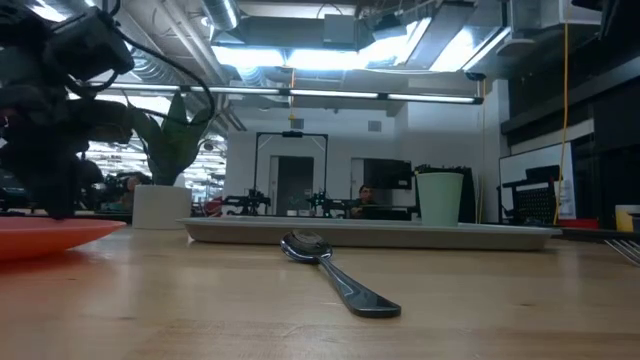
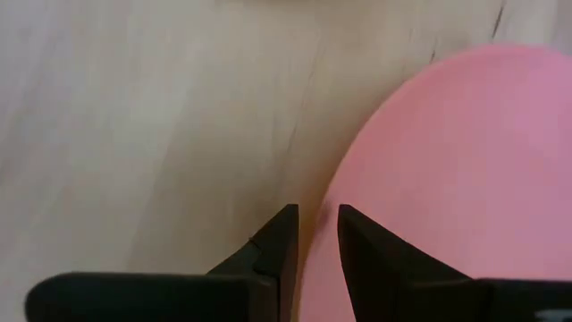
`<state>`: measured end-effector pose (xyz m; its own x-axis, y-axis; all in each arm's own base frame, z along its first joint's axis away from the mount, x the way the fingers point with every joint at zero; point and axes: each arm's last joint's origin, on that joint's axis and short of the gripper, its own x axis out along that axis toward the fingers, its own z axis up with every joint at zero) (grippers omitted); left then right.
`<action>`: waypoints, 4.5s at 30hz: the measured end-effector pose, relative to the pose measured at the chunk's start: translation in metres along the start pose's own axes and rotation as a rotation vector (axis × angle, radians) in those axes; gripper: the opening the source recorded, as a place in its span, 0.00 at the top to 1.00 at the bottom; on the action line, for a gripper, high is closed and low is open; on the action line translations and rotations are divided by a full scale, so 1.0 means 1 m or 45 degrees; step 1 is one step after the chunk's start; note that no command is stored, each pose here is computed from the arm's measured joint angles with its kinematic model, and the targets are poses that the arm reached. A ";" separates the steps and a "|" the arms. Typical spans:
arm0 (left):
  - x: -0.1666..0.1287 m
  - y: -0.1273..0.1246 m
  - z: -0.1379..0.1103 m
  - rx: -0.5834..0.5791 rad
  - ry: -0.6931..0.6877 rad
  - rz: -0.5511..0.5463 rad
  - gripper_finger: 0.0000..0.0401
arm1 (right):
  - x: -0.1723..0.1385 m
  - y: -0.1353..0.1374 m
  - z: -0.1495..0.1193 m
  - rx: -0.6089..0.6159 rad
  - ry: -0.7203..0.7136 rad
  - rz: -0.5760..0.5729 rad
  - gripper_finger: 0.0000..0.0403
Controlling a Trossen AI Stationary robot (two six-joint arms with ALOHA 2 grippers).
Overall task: Pick and place plate/cup/fork/spoon on tray
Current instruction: Put the pink plate to the center of the blue tray
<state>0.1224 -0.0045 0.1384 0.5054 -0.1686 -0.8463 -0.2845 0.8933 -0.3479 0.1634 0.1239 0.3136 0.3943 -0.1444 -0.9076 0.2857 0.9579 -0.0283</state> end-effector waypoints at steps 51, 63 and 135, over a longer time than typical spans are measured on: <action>0.032 -0.023 -0.004 0.129 0.334 -0.355 0.93 | 0.000 0.000 0.000 -0.002 0.008 0.007 0.90; 0.013 -0.026 0.038 0.089 -0.077 -0.437 1.00 | 0.000 0.000 0.000 -0.002 0.007 0.008 0.90; -0.001 -0.004 0.190 0.053 -0.758 -0.303 0.86 | -0.005 0.021 -0.015 0.048 0.005 0.109 0.90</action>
<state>0.2783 0.0709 0.2172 0.9200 -0.1145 -0.3749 -0.0832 0.8775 -0.4724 0.1548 0.1478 0.3111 0.4154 -0.0613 -0.9076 0.2836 0.9567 0.0652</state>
